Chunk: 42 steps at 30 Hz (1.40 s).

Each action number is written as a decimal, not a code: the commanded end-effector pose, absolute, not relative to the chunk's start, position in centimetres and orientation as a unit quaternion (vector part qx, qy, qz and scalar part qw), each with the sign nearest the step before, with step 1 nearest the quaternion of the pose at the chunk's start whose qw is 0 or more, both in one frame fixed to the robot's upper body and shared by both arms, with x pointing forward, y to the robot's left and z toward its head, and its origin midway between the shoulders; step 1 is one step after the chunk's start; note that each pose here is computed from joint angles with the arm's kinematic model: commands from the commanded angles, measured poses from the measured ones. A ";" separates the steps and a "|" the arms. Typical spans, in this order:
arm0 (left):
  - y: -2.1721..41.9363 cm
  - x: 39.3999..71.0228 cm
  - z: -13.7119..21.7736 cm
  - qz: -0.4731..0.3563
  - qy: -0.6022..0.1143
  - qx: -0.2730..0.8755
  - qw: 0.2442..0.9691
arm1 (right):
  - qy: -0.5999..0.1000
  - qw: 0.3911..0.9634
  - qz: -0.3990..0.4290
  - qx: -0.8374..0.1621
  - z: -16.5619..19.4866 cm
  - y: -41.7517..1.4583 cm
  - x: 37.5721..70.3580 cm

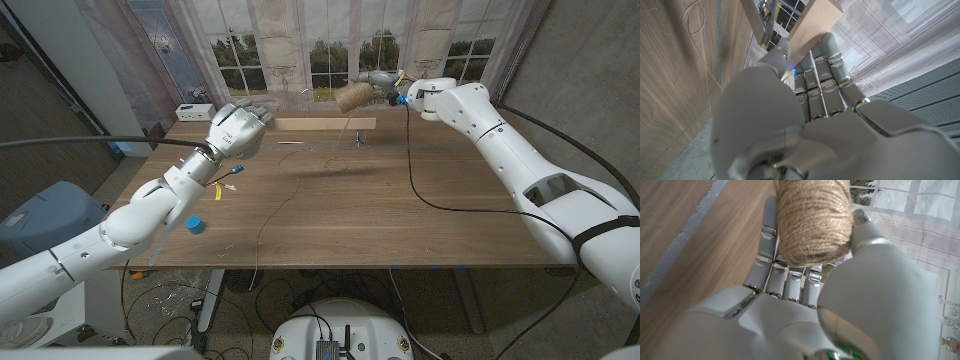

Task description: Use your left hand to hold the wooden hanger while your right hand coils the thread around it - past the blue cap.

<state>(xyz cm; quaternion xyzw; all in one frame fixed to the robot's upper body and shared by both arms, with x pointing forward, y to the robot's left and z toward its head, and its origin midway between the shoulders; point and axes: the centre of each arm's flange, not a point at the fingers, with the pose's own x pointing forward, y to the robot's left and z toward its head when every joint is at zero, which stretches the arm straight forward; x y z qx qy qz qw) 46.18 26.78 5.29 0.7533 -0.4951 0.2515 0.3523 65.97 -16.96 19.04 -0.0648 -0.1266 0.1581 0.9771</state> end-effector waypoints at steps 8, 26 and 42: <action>26.6 46.3 5.7 0.252 -0.497 0.751 0.354 | -0.032 0.996 0.084 -0.005 14.3 -22.1 66.7; 25.5 46.6 6.9 0.300 -0.524 0.707 0.368 | -0.115 0.993 0.018 0.025 10.9 -23.6 64.0; 25.5 46.8 7.0 0.377 -0.546 0.636 0.394 | -0.169 0.985 -0.015 0.022 9.5 -22.6 61.2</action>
